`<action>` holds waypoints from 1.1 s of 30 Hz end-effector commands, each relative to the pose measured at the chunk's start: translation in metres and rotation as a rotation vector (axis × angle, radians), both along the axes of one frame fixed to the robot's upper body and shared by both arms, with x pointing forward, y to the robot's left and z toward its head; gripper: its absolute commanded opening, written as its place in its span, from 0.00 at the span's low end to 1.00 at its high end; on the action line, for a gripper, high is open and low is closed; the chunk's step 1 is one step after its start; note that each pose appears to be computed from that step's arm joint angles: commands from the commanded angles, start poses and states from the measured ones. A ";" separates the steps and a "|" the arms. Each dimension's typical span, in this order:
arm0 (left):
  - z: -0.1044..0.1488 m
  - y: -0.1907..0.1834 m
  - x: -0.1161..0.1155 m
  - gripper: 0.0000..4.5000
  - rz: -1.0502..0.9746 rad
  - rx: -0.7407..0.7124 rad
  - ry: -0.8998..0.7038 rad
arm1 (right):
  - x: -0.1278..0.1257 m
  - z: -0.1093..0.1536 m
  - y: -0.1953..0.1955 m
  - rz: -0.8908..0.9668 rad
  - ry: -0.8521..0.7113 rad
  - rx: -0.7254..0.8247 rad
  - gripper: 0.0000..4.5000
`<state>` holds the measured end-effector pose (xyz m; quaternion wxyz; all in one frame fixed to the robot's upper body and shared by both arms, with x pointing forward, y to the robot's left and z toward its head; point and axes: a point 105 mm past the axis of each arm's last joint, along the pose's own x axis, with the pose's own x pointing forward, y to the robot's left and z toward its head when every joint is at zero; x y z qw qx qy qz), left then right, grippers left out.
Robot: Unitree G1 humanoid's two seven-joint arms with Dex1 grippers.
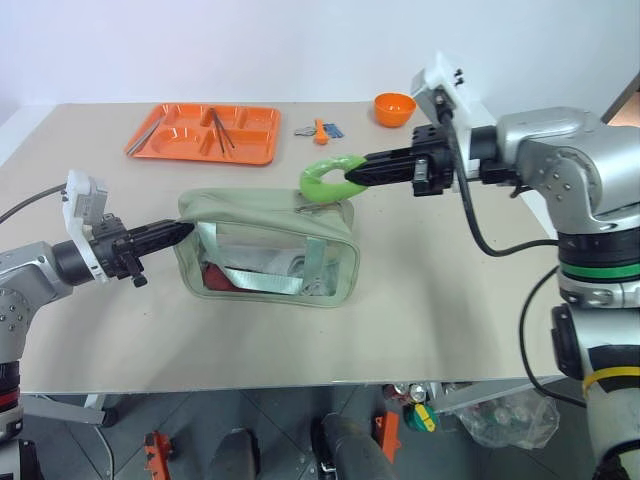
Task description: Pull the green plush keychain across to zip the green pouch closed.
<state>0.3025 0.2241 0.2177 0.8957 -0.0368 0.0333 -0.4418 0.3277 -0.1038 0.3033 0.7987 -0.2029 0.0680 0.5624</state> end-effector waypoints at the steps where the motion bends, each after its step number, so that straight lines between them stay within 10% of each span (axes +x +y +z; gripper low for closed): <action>1: 0.006 -0.001 0.001 0.00 -0.007 0.009 -0.027 | -0.009 0.008 -0.013 0.006 -0.084 -0.039 0.01; 25: 0.009 -0.002 0.004 0.00 -0.029 0.011 -0.017 | 0.005 -0.111 -0.064 -0.192 -0.039 -0.312 0.01; 33: 0.011 0.001 0.002 0.00 -0.021 0.016 -0.017 | 0.004 0.006 -0.071 -0.182 -0.144 0.019 0.01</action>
